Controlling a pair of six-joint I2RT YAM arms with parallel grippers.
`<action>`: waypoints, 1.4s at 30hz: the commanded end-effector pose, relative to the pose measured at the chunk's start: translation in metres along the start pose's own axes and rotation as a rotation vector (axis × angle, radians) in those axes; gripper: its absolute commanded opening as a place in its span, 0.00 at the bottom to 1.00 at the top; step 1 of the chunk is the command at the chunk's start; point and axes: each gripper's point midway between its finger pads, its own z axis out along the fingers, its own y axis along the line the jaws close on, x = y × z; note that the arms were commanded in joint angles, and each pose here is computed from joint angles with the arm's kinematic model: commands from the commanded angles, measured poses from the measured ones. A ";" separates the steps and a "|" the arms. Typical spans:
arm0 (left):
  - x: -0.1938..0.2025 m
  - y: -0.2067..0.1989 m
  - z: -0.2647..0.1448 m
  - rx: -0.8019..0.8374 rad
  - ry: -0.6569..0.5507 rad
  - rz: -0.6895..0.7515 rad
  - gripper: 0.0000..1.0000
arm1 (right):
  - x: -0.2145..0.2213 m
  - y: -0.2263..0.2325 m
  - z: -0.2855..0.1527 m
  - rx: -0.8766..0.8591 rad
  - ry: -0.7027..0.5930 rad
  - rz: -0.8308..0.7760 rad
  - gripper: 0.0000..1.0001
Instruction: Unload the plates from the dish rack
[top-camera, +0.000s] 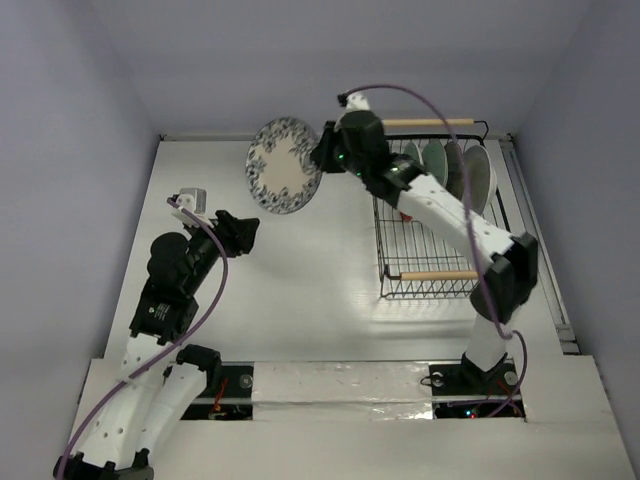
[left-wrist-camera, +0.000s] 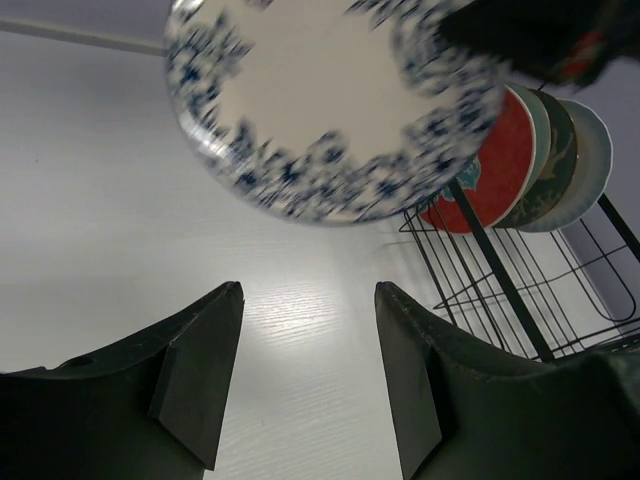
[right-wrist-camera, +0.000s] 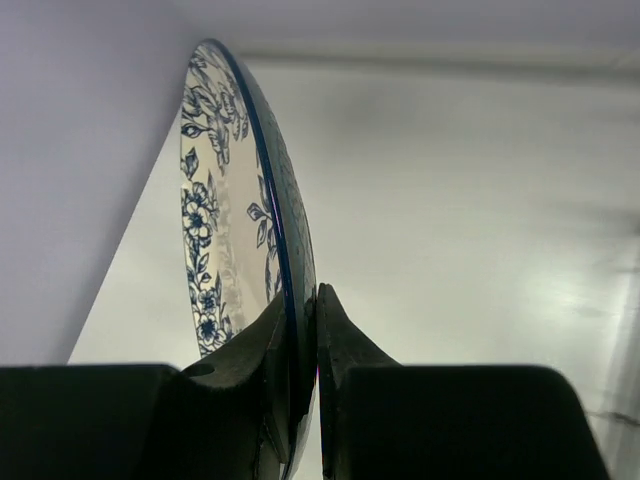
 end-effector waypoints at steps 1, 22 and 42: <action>-0.025 -0.006 -0.007 -0.001 -0.077 0.017 0.51 | -0.012 0.080 0.013 -0.302 -0.065 0.217 0.00; -0.022 -0.013 -0.009 0.036 -0.074 0.015 0.52 | 0.198 0.053 0.118 -0.205 0.266 0.390 0.09; -0.020 -0.014 -0.008 0.046 -0.066 0.011 0.53 | 0.176 0.016 0.073 -0.070 0.195 0.263 0.99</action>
